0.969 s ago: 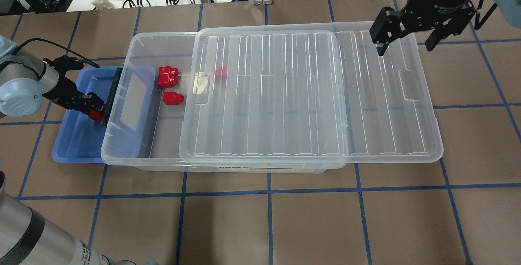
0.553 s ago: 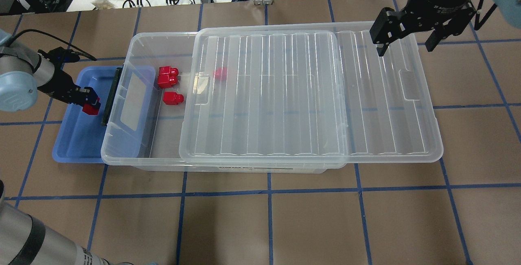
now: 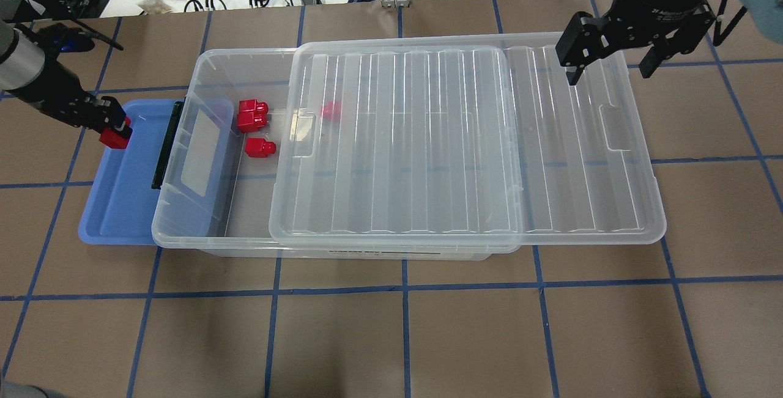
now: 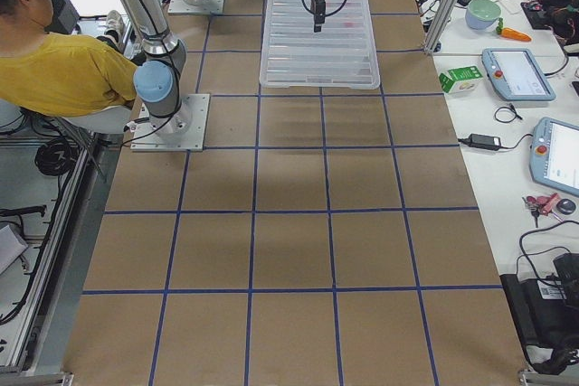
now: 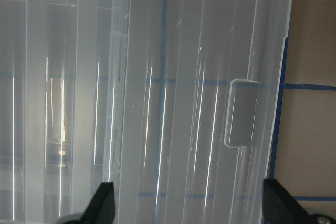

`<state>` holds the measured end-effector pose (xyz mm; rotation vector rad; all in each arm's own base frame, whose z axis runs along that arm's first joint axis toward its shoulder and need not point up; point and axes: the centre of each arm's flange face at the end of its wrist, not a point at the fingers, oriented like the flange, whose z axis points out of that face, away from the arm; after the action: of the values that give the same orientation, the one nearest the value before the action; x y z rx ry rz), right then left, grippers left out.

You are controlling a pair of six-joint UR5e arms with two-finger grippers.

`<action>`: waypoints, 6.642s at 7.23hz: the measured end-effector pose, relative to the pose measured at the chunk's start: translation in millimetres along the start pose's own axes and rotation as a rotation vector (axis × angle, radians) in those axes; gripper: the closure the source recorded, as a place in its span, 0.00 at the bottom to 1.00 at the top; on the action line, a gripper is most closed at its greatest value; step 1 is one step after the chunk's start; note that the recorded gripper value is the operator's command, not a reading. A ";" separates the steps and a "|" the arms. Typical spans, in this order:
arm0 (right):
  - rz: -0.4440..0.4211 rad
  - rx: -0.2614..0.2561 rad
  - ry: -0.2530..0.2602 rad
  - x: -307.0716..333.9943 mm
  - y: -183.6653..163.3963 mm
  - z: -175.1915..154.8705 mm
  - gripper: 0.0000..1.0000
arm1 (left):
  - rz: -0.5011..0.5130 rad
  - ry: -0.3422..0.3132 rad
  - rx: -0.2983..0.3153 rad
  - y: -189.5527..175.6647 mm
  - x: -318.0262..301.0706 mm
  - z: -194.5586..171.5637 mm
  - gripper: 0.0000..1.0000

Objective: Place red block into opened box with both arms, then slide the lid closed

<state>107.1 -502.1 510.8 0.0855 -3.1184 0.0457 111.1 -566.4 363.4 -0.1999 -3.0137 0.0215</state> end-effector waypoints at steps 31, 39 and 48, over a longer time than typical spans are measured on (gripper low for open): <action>0.014 -0.038 -0.003 13.3 -6.9 26.4 0.00 | -0.126 -0.093 -0.032 -1.1 183.1 65.5 0.00; 0.108 -0.154 0.017 177.6 -31.2 100.4 0.00 | -0.044 -0.100 0.022 36.7 249.0 -106.1 0.00; 0.102 -0.138 0.001 164.5 -21.2 169.3 0.00 | -0.063 -0.133 0.018 44.7 243.2 -113.2 0.00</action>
<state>-59.4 -537.2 345.9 -0.0753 -3.1113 -0.1671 -108.7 -489.1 503.9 -0.1053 -3.1495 0.0590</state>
